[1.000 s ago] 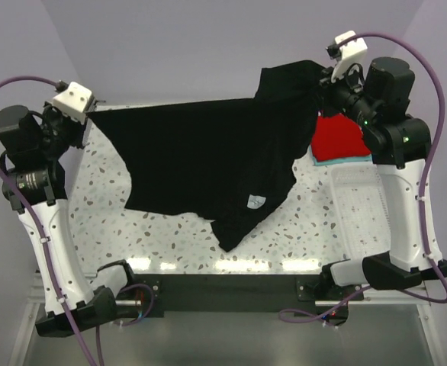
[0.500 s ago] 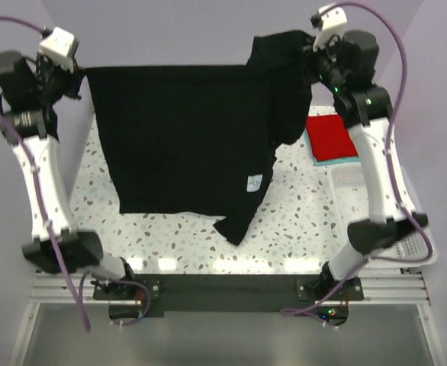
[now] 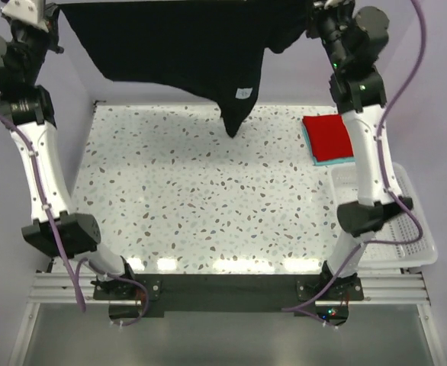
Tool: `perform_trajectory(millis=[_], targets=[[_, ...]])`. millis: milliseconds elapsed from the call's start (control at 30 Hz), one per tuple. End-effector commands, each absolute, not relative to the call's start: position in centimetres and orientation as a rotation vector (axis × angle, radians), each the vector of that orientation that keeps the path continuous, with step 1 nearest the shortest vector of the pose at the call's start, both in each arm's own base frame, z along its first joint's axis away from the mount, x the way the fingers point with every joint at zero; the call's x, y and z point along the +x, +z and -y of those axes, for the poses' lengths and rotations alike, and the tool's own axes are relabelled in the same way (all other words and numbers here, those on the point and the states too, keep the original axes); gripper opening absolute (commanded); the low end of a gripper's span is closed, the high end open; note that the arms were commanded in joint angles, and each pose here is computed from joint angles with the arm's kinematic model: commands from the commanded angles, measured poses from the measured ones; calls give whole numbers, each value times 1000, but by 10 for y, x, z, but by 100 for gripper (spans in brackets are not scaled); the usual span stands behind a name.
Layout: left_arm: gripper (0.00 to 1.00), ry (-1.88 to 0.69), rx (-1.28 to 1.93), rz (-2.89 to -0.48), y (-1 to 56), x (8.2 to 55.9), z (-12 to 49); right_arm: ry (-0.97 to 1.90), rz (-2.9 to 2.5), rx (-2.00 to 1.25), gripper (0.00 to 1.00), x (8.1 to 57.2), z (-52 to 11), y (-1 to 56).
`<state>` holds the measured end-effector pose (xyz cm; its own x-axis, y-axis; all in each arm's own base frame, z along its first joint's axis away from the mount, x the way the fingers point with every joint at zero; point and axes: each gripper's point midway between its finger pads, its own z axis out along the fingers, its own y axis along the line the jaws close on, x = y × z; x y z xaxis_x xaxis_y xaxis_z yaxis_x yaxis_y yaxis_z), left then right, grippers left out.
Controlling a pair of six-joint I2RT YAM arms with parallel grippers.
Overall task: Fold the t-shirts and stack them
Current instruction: Flatten the tshirt out
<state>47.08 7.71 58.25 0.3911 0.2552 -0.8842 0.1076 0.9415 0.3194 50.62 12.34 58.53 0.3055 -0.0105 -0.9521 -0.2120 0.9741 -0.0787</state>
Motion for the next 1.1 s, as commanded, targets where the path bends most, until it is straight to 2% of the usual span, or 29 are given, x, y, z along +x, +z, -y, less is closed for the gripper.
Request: perform_trajectory(millis=[0, 33, 67, 133, 167, 233, 267, 300, 333, 367, 433, 500, 533, 567, 600, 633, 667, 700, 733, 800, 933, 1067], targets=[[0, 274, 454, -1009, 607, 427, -76, 100, -1100, -286, 0, 450, -112, 629], [0, 276, 479, -1031, 591, 427, -73, 83, -1156, -354, 0, 453, -116, 606], [0, 274, 516, -1120, 540, 439, -77, 77, -1202, -419, 0, 456, -123, 583], [0, 243, 666, -1173, 497, 424, -56, 52, -1338, -562, 0, 458, -129, 511], [0, 247, 745, -1252, 440, 427, -56, 41, -1378, -630, 0, 455, -131, 486], [0, 231, 826, -1317, 394, 408, -46, 10, -1456, -818, 0, 439, -133, 416], [0, 274, 941, -1362, 343, 402, -47, 8, -1482, -872, 0, 431, -133, 392], [0, 259, 965, -1439, 310, 392, -47, 26, -1567, -951, 0, 421, -133, 338], [0, 282, 1018, -1473, 275, 379, -46, 8, -1566, -1034, 0, 404, -130, 324], [0, 293, 1072, -1492, 256, 371, -46, 55, -1631, -1099, 0, 390, -132, 283], [0, 255, 1189, -1582, 197, 344, -40, 89, -1677, -1239, 0, 360, -134, 247], [0, 209, 1283, -1665, 158, 319, -37, 153, -1738, -1330, 7, 335, -139, 212], [0, 194, 1318, -1697, 139, 310, -36, 202, -1790, -1377, 34, 316, -137, 197], [4, 180, 1320, -1735, 129, 304, -37, 243, -1814, -1407, 57, 305, -138, 186], [10, 136, 1344, -1822, 110, 289, -39, 260, -1835, -1427, 76, 297, -138, 181], [19, 133, 1425, -1828, 103, 281, -39, 296, -1900, -1460, 94, 282, -133, 170], [34, 112, 1439, -1874, 96, 274, -42, 307, -1917, -1489, 99, 276, -131, 169], [41, 65, 1450, -1949, 86, 260, -44, 305, -1944, -1508, 99, 271, -127, 167], [53, 67, 1495, -1939, 88, 257, -47, 318, -1994, -1525, 99, 262, -123, 162], [62, -27, 1495, -1995, 83, 240, -47, 311, -2021, -1505, 99, 261, -120, 168], [65, -107, 1459, -2010, 91, 241, -42, 380, -2095, -1412, 99, 269, -129, 169], [63, -128, 1353, -2042, 92, 259, -42, 430, -2304, -1332, 86, 285, -132, 139]])
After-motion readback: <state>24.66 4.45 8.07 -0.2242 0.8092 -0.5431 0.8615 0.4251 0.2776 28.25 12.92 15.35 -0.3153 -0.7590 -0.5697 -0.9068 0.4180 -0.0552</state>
